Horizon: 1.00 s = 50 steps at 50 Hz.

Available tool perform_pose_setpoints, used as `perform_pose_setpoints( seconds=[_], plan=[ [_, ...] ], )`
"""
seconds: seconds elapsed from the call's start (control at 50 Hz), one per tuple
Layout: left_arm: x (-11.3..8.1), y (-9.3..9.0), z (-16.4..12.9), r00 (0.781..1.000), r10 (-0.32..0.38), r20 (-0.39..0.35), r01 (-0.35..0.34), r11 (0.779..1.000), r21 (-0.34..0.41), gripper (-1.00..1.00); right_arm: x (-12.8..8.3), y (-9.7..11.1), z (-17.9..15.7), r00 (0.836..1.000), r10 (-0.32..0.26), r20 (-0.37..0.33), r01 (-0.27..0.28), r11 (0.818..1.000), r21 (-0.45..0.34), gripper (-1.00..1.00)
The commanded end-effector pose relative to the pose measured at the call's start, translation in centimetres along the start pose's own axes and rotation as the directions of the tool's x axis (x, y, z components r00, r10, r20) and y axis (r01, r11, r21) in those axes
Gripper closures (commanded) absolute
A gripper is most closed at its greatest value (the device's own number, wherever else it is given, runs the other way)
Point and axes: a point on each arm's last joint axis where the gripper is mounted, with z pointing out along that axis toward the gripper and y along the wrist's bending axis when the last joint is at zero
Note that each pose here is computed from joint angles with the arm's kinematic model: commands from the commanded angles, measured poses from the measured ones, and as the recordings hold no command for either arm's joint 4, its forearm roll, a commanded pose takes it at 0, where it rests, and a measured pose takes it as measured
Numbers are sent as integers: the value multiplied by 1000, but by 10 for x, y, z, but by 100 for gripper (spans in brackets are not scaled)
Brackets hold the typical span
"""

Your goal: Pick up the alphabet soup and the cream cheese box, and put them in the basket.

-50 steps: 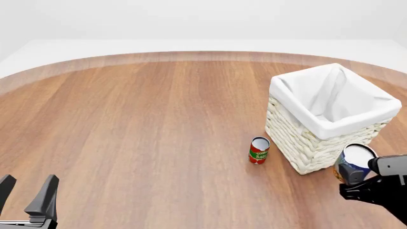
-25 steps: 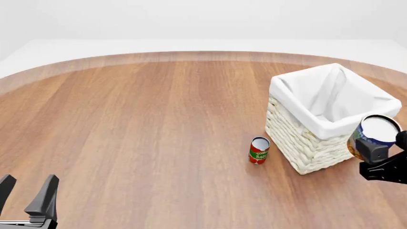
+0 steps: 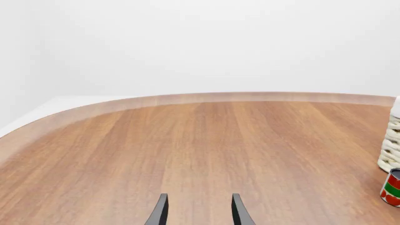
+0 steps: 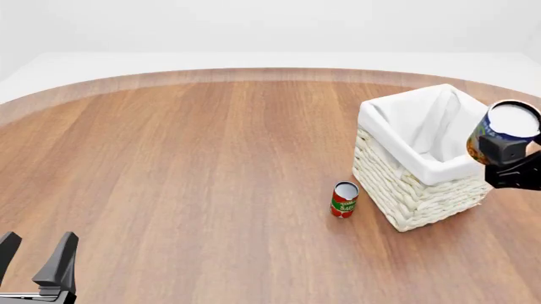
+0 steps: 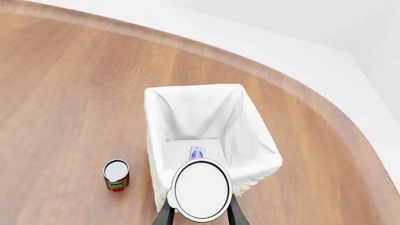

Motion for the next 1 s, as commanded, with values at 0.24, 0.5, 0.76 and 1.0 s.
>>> perform_pose_setpoints(
  seconds=[0.24, 0.5, 0.76, 1.0],
  plan=[
    [0, 0, 0, 1000, 0, 0, 0, 1000, 0, -100, -43, -8, 41, 998, 8, 60, -8, 1000, -1, 100],
    [0, 0, 0, 1000, 0, 0, 0, 1000, 0, -100, -51, -7, 69, 998, -3, 55, 4, 1000, -11, 100],
    [0, 0, 0, 1000, 0, 0, 0, 1000, 0, -100, -48, -11, 95, 1000, -18, 26, 18, 1000, 4, 100],
    [0, 0, 0, 1000, 0, 0, 0, 1000, 0, -100, -42, -10, 105, 1000, 5, 10, -5, 1000, -1, 100]
  ],
)
